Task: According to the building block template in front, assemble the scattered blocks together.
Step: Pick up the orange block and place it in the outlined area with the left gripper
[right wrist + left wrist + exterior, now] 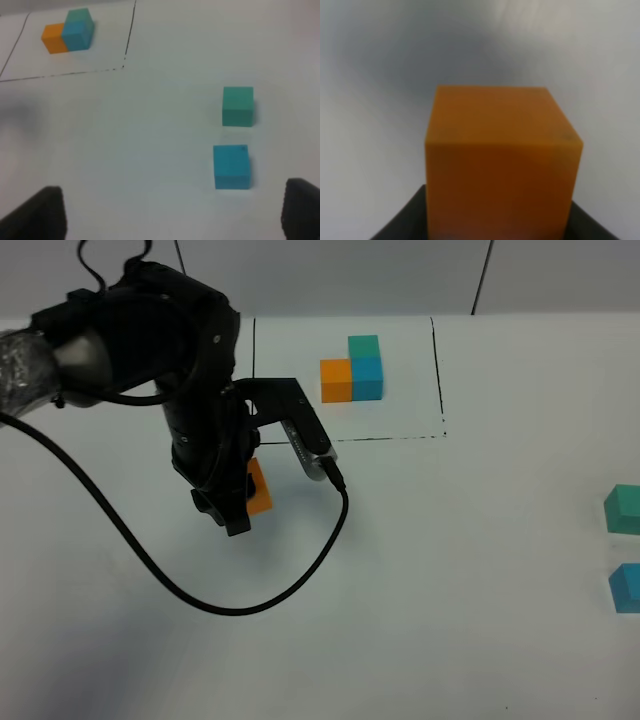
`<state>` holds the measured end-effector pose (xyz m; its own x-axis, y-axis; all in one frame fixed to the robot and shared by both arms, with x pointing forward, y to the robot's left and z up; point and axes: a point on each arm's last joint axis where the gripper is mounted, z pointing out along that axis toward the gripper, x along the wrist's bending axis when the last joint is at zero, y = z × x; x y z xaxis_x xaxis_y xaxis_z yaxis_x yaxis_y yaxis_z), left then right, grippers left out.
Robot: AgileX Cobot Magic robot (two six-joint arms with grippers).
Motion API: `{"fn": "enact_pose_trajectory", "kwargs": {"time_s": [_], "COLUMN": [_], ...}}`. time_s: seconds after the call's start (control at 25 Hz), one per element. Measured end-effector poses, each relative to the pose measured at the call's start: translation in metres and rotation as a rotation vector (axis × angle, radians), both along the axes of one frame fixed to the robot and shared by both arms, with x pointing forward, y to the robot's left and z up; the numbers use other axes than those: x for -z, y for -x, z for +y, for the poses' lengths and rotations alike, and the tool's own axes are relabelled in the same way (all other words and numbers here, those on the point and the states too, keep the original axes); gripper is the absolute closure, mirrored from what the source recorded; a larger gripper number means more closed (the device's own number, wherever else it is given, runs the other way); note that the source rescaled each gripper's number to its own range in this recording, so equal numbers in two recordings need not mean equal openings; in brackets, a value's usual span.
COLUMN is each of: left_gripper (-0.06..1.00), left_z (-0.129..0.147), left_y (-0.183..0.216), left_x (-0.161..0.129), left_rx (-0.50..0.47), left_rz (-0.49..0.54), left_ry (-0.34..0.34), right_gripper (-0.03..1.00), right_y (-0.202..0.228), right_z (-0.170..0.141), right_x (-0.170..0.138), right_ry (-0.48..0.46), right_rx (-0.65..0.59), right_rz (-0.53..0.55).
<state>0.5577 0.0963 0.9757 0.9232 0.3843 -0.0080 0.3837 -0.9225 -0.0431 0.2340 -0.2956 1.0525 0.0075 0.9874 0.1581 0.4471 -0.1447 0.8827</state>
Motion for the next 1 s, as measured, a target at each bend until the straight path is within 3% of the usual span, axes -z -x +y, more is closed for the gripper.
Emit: {"fn": "enact_pose_trajectory", "kwargs": {"time_s": [0.28, 0.64, 1.0], "left_gripper": [0.93, 0.93, 0.93], "left_z": [-0.037, -0.074, -0.079], "left_y": [-0.020, -0.016, -0.014], "left_x": [0.023, 0.046, 0.053], "left_rx": [0.111, 0.285, 0.272], "left_rz": [0.035, 0.046, 0.048], "left_ry": [-0.027, -0.066, -0.085], "right_gripper": [0.22, 0.22, 0.22], "right_y": [0.000, 0.000, 0.000], "right_z": [0.000, 0.000, 0.000], "right_x": [0.000, 0.000, 0.000], "right_ry": [0.000, 0.000, 0.000], "right_rx": [0.000, 0.000, 0.000], "right_rz": [0.000, 0.000, 0.000]}}
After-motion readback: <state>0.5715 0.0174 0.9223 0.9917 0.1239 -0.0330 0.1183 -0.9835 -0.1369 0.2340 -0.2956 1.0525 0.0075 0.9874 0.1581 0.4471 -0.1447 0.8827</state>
